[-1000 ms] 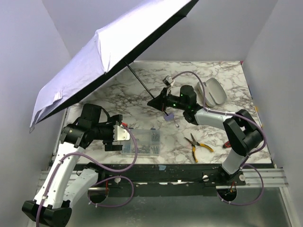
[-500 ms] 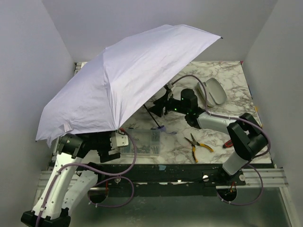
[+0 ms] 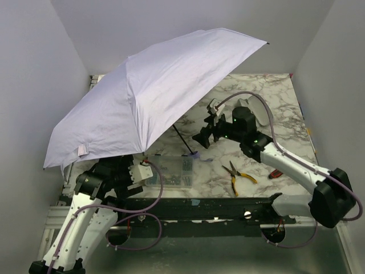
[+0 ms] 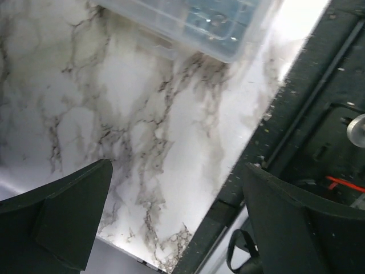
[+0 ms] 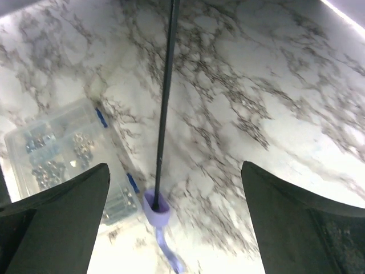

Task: Open the umbrella

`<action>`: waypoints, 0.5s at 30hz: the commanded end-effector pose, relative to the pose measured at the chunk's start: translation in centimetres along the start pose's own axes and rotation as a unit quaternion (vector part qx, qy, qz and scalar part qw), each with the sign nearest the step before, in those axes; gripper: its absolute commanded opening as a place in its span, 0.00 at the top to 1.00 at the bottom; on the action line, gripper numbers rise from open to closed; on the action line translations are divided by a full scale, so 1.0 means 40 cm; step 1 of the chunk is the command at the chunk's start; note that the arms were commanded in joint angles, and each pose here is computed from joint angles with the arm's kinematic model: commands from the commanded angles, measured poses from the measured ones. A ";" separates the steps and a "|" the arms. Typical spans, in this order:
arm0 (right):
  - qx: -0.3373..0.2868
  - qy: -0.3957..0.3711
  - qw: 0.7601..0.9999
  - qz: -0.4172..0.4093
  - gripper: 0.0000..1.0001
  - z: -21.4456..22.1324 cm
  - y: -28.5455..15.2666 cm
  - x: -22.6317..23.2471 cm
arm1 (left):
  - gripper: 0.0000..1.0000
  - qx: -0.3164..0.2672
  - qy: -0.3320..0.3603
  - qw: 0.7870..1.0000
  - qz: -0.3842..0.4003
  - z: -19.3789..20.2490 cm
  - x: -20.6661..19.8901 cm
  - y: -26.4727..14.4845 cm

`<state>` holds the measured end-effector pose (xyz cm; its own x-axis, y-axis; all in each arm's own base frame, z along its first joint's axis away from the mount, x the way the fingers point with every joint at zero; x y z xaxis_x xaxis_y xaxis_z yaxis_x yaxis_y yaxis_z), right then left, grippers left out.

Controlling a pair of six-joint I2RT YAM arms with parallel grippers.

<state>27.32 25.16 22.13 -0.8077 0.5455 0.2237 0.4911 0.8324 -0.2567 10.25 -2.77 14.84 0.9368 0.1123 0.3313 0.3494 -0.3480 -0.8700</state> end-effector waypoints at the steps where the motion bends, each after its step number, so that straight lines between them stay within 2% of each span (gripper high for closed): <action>1: 0.074 -0.051 0.994 0.068 0.00 0.057 -0.093 -0.022 | 0.01 0.039 -0.006 0.994 -0.100 0.029 0.061 0.013; 7: 0.074 -0.083 0.984 0.138 0.00 0.067 -0.191 -0.039 | 0.02 0.065 -0.004 0.978 -0.200 0.055 0.120 0.027; 11: 0.064 -0.078 0.977 0.188 0.00 0.070 -0.228 -0.055 | 0.01 0.042 -0.069 0.956 -0.280 0.039 0.175 0.019; 15: 0.053 -0.074 0.975 0.204 0.00 0.075 -0.254 -0.068 | 0.01 0.013 -0.103 0.940 -0.325 0.027 0.205 0.021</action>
<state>23.68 16.92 22.06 -0.6622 0.7491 -0.0153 0.7005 0.6118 -0.3674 15.83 -0.97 14.47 0.6915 0.3119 0.6516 0.7141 -0.1592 -0.6816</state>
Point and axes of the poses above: each gripper's point midway between its finger pads, its own y axis out along the fingers, its own x axis along the line the jaws close on, z = x × y, the point moved 5 cm from there along -y, back along the fingers, and after that the axes turned 13 degrees about y, right-handed, at the moved point
